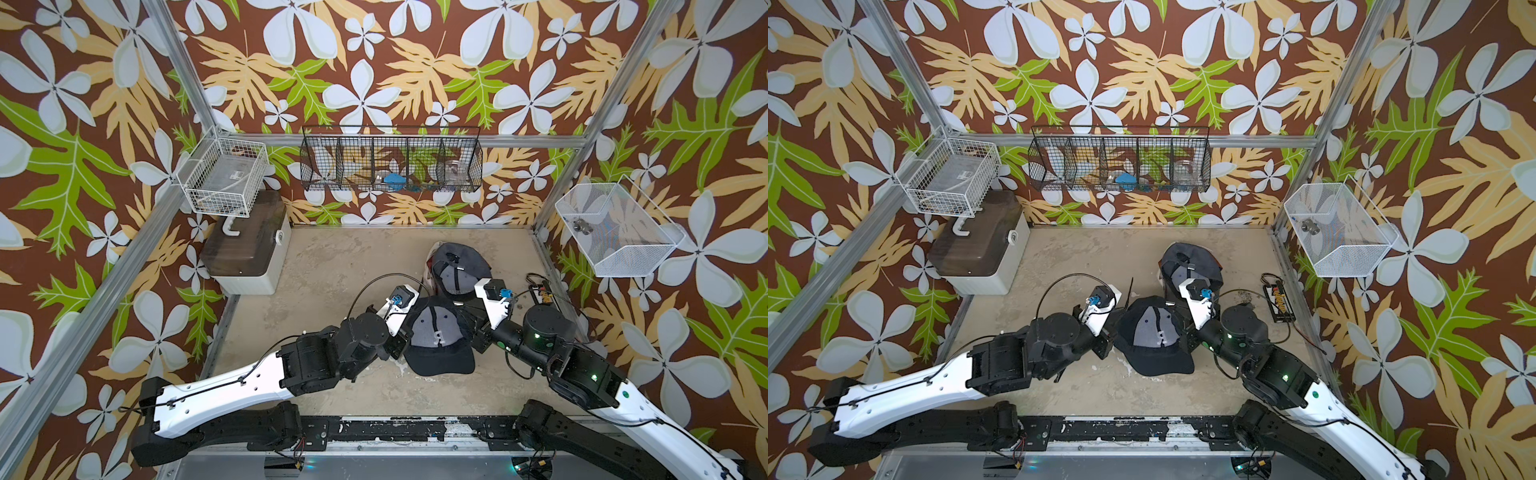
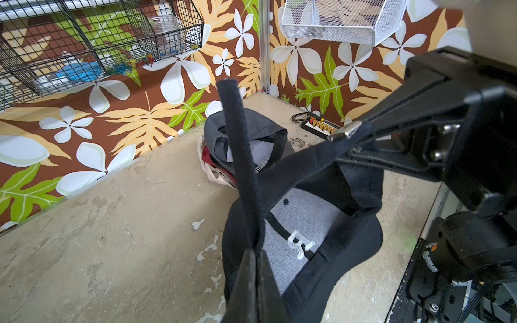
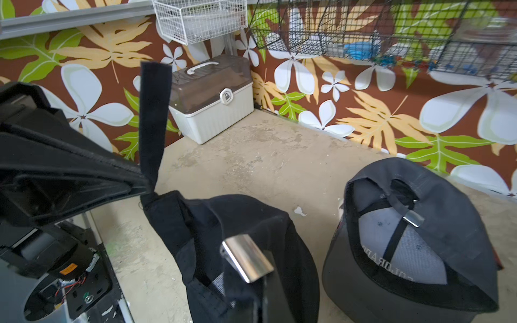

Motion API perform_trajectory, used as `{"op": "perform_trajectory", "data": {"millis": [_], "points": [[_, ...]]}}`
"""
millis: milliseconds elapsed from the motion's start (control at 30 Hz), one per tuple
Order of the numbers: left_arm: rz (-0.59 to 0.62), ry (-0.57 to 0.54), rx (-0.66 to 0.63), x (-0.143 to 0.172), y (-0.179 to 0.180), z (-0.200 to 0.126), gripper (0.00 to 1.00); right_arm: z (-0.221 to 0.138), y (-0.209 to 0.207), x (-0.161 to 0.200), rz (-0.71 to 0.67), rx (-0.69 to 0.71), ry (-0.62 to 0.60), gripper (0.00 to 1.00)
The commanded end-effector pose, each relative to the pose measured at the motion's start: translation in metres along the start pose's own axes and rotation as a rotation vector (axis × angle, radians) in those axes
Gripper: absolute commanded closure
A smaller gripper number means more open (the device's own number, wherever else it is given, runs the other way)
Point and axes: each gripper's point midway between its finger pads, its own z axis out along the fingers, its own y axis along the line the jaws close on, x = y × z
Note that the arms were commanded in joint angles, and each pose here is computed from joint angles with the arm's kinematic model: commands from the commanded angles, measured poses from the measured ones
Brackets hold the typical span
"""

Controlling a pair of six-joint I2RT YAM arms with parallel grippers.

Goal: Open the adjustable buckle of the baseball cap
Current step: Pull the adjustable strap on the baseball cap, then place the baseball cap at the corner of the board.

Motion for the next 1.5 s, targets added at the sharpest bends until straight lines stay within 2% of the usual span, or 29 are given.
{"op": "perform_trajectory", "data": {"millis": [0, 167, 367, 500, 533, 633, 733, 900, 1067, 1467], "points": [[-0.004, -0.012, -0.034, -0.005, 0.01, -0.002, 0.97, 0.007, 0.02, 0.005, 0.005, -0.115, 0.044, 1.0], [-0.05, 0.015, -0.055, 0.006, 0.041, 0.015, 0.97, 0.027, 0.028, 0.016, 0.017, -0.159, 0.098, 1.0], [-0.077, 0.142, -0.088, 0.054, 0.076, 0.065, 0.98, 0.063, 0.004, 0.054, 0.02, -0.026, 0.234, 1.0], [-0.07, 0.222, -0.119, 0.079, 0.085, 0.092, 0.98, 0.08, -0.03, 0.096, 0.0, 0.152, 0.358, 0.68], [-0.069, 0.23, -0.12, 0.082, 0.085, 0.096, 0.98, 0.081, -0.039, 0.105, -0.005, 0.191, 0.392, 0.62], [-0.069, 0.234, -0.124, 0.085, 0.088, 0.102, 0.98, 0.077, -0.057, 0.118, -0.008, 0.274, 0.437, 0.51], [-0.074, 0.232, -0.132, 0.085, 0.094, 0.106, 0.98, 0.068, -0.061, 0.111, -0.008, 0.297, 0.401, 0.44], [-0.08, 0.25, -0.15, 0.09, 0.106, 0.115, 0.98, 0.049, -0.066, 0.088, -0.001, 0.331, 0.315, 0.42], [-0.079, 0.279, -0.187, 0.095, 0.125, 0.126, 0.98, 0.037, -0.069, 0.078, 0.003, 0.349, 0.28, 0.42], [-0.172, 0.288, -0.319, 0.087, 0.207, 0.138, 0.99, 0.03, -0.067, 0.069, 0.001, 0.337, 0.236, 0.42]]}}
